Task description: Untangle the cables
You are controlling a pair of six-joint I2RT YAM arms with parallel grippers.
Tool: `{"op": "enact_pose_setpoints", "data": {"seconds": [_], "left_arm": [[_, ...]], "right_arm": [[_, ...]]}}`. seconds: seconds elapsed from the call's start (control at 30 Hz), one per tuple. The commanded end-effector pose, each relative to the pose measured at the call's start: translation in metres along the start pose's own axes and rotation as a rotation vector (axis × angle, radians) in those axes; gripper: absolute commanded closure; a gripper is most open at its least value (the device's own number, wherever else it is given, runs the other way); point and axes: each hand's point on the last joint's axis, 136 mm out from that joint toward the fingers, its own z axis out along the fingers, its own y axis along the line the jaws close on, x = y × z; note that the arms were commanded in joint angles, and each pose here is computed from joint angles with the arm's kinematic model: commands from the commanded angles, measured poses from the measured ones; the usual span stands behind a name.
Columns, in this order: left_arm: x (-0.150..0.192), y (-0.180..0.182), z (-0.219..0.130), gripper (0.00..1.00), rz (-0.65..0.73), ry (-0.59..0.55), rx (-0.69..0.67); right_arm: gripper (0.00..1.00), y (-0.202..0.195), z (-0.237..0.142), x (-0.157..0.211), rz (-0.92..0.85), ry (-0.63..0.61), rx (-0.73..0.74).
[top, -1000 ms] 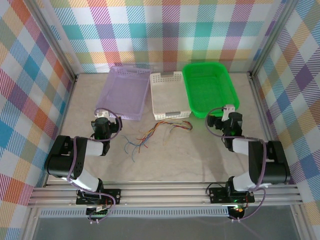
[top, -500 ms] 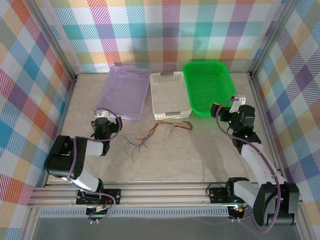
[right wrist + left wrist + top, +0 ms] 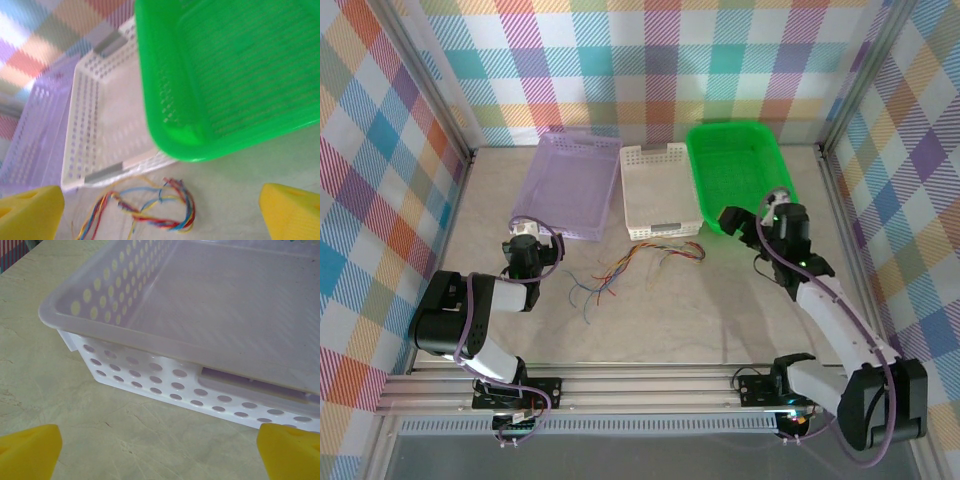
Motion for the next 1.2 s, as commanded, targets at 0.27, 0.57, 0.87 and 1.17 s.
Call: {"op": "enact_pose_setpoints", "data": {"seconds": [0.27, 0.57, 0.87, 1.17], "left_arm": [[-0.010, 0.002, 0.001, 0.00, -0.017, -0.032, 0.000], [-0.009, 0.002, 0.001, 0.00, -0.016, -0.030, 0.001], [-0.009, 0.003, 0.001, 0.00, -0.017, -0.030, -0.001], [-0.010, 0.002, 0.001, 0.00, -0.017, -0.032, 0.000]], "right_arm": [[0.00, 0.003, 0.011, 0.071, 0.066, 0.292, 0.023], [0.00, 0.016, 0.009, 0.146, 0.085, 0.437, 0.022], [0.00, 0.025, 0.031, 0.166, 0.257, 0.416, 0.004], [0.00, 0.025, 0.063, 0.163, 0.346, 0.359, 0.011]]}}
